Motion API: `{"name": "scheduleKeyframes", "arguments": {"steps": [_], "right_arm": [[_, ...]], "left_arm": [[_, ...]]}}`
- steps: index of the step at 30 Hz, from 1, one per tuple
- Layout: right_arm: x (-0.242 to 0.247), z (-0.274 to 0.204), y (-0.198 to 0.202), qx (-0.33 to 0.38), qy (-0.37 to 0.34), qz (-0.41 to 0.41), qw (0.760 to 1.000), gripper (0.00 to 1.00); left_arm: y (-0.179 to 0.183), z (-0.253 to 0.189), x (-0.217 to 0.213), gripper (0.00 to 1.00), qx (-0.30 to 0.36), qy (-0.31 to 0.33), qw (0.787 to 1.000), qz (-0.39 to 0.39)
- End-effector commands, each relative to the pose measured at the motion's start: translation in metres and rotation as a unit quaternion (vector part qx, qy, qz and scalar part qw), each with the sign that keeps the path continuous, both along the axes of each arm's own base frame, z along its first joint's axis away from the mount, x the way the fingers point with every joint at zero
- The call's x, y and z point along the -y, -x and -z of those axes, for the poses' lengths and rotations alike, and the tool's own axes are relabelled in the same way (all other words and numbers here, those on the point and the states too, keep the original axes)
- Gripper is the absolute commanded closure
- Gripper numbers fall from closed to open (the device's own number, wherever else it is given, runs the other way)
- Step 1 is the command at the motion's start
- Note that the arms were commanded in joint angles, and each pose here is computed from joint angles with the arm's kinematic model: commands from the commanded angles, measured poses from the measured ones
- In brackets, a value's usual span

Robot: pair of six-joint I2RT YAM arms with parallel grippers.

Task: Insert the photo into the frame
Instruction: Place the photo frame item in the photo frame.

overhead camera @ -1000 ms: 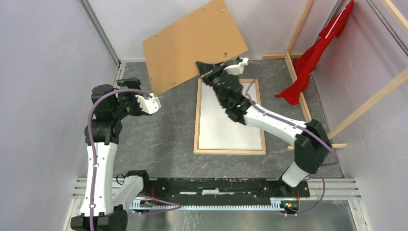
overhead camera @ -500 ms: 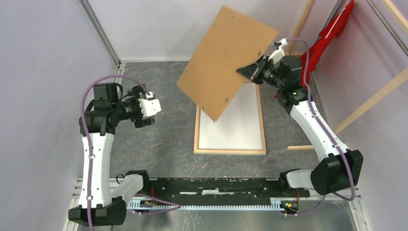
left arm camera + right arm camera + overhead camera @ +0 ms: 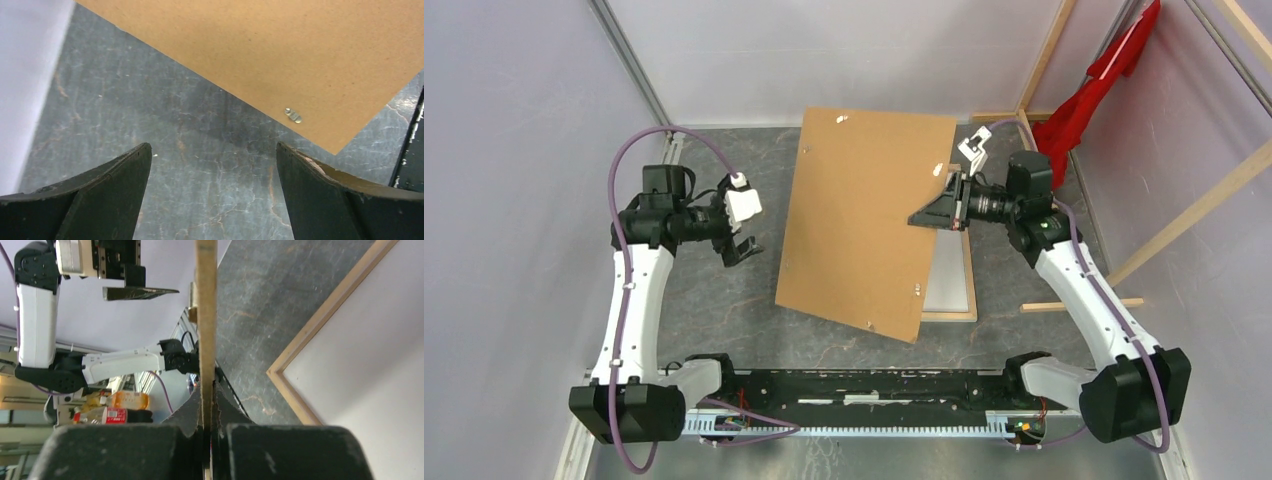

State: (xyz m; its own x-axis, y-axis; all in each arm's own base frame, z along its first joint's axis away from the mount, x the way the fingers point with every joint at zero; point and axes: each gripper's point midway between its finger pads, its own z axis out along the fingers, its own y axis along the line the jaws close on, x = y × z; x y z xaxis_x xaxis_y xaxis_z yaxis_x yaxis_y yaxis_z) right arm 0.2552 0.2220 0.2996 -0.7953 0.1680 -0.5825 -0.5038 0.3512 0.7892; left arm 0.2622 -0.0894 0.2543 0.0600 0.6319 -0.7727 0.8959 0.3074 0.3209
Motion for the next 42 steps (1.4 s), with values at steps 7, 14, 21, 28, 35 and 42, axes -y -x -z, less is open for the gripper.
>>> {"name": "scheduleKeyframes", "arguments": {"steps": [7, 14, 21, 28, 35, 42], "right_arm": [[-0.004, 0.017, 0.018, 0.016, -0.021, -0.075, 0.997, 1.0], [0.008, 0.038, -0.002, -0.003, -0.017, -0.064, 0.998, 1.0], [0.019, 0.045, -0.03, -0.013, 0.002, -0.047, 0.999, 1.0], [0.02, 0.062, -0.035, -0.041, 0.01, -0.039, 0.998, 1.0], [0.021, 0.108, -0.04, -0.101, 0.031, -0.035, 0.994, 1.0], [0.024, 0.148, -0.04, -0.144, 0.048, -0.031, 0.988, 1.0]], "left_arm": [[-0.002, 0.018, 0.014, 0.0, -0.035, 0.046, 0.998, 0.018], [-0.02, 0.038, 0.01, 0.0, -0.061, 0.034, 0.997, 0.015], [-0.035, 0.064, 0.023, 0.0, -0.115, 0.046, 0.992, 0.009], [-0.055, 0.098, 0.052, 0.04, -0.114, 0.049, 0.992, 0.018], [-0.087, 0.156, 0.028, 0.11, -0.096, -0.031, 0.994, -0.045], [-0.094, 0.197, 0.025, 0.12, -0.095, -0.082, 0.99, -0.063]]}}
